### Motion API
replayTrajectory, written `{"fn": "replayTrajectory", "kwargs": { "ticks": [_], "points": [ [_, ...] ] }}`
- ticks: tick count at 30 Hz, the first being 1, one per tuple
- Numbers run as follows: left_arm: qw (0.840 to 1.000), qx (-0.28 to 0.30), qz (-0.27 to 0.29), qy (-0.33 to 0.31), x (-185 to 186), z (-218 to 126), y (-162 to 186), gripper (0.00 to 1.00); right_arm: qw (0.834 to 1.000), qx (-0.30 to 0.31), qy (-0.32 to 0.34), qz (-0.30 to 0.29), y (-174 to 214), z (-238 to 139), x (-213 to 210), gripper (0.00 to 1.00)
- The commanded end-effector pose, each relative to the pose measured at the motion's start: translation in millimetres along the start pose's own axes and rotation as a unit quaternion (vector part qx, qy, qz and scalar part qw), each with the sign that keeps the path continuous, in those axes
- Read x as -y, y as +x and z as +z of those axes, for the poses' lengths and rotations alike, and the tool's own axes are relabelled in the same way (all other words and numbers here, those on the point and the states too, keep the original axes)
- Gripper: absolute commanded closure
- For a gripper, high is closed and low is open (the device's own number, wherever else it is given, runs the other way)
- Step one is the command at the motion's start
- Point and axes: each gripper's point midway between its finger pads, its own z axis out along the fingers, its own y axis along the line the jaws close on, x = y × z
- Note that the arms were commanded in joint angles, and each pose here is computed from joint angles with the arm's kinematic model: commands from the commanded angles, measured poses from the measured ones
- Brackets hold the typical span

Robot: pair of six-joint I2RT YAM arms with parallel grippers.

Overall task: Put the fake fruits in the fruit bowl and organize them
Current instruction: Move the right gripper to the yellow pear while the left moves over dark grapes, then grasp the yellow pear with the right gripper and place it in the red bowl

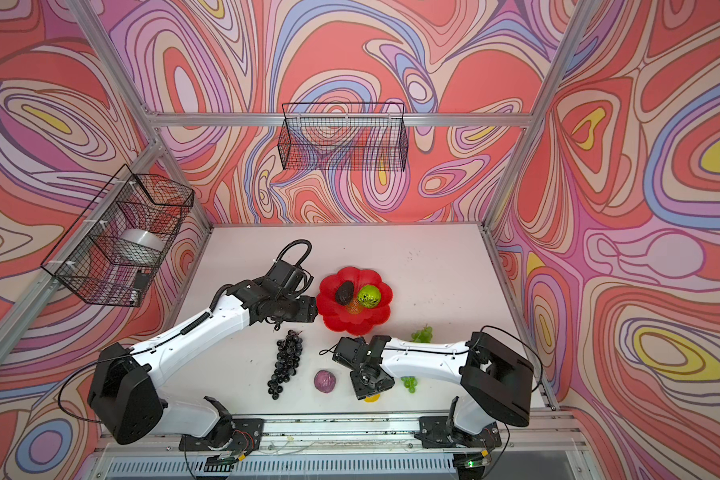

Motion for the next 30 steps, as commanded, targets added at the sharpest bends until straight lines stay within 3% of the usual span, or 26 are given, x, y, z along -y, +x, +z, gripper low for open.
{"fn": "replayTrajectory", "kwargs": {
  "ticks": [1, 7, 12, 17, 23, 30],
  "points": [
    [1.0, 0.008, 0.002, -0.014, -5, -8, -5, 0.27, 1.0, 0.007, 0.006, -0.01, 1, -4, 4, 0.51],
    [0.999, 0.016, 0.004, -0.032, -12, -12, -5, 0.27, 0.999, 0.018, -0.044, 0.013, -17, -31, 3, 0.54],
    [0.999, 0.024, 0.002, -0.03, -13, -18, -6, 0.27, 0.994, 0.045, -0.095, 0.029, -62, -75, 9, 0.55],
    [0.999, 0.029, 0.0, -0.029, -14, -22, -5, 0.27, 0.993, 0.082, -0.086, -0.002, -122, -111, 20, 0.54],
    [0.999, 0.026, -0.028, -0.03, -24, -26, 12, 0.27, 0.994, 0.086, -0.068, -0.012, -176, -100, 41, 0.54],
    [0.998, 0.038, -0.035, -0.038, -32, -35, 16, 0.27, 0.996, 0.067, -0.059, -0.016, -203, -60, 54, 0.53]
  ]
}}
